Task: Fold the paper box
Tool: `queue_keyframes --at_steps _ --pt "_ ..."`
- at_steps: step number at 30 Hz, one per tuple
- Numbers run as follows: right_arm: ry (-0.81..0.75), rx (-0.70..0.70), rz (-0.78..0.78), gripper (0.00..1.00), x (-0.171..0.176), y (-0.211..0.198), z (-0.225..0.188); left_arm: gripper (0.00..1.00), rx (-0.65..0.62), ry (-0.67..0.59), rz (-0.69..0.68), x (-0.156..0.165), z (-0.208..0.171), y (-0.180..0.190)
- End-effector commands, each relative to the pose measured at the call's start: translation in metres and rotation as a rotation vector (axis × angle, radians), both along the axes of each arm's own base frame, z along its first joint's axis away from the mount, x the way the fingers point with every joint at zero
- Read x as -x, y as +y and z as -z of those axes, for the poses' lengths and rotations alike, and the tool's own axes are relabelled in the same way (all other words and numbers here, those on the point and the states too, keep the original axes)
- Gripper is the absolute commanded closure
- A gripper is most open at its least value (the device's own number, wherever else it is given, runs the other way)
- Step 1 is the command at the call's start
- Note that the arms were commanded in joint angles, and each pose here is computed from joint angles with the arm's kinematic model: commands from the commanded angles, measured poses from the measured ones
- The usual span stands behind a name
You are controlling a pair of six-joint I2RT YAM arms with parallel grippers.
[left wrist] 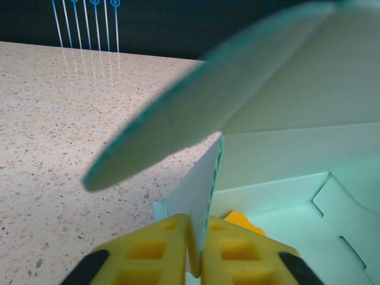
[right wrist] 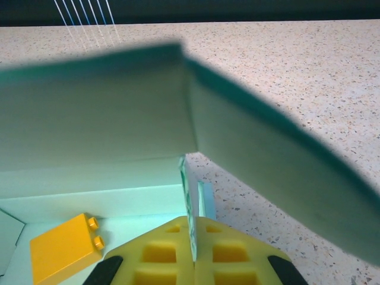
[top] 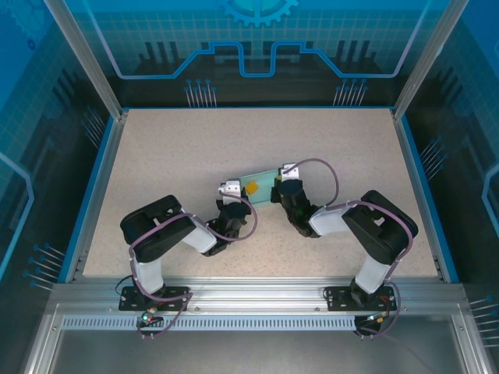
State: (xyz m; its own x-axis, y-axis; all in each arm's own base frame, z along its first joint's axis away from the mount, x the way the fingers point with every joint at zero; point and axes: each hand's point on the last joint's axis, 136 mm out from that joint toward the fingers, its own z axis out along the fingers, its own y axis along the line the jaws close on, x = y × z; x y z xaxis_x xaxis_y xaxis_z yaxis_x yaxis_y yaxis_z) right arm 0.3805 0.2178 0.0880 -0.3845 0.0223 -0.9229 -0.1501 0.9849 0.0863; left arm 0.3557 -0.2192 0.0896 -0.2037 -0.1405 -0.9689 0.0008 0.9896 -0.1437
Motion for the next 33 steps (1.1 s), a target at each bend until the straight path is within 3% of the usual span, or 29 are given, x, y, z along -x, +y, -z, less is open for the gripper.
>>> queue_keyframes --at_steps 1,14,18,22,33 --pt "0.097 0.088 -0.045 0.99 0.02 0.001 0.034 0.79 -0.038 0.038 0.065 0.011 0.012 -0.007" --pt "0.094 0.119 -0.029 1.0 0.02 0.0 0.034 0.6 -0.021 0.019 0.082 0.017 -0.01 -0.004" --pt "0.094 0.121 -0.025 1.0 0.02 -0.001 0.033 0.48 -0.013 0.02 0.089 0.02 -0.017 -0.002" --pt "0.098 0.126 -0.019 1.0 0.02 -0.002 0.033 0.42 -0.007 0.024 0.094 0.023 -0.024 0.001" --pt "0.083 0.13 -0.016 1.0 0.019 -0.003 0.025 0.29 0.015 0.136 0.165 0.04 -0.044 0.014"
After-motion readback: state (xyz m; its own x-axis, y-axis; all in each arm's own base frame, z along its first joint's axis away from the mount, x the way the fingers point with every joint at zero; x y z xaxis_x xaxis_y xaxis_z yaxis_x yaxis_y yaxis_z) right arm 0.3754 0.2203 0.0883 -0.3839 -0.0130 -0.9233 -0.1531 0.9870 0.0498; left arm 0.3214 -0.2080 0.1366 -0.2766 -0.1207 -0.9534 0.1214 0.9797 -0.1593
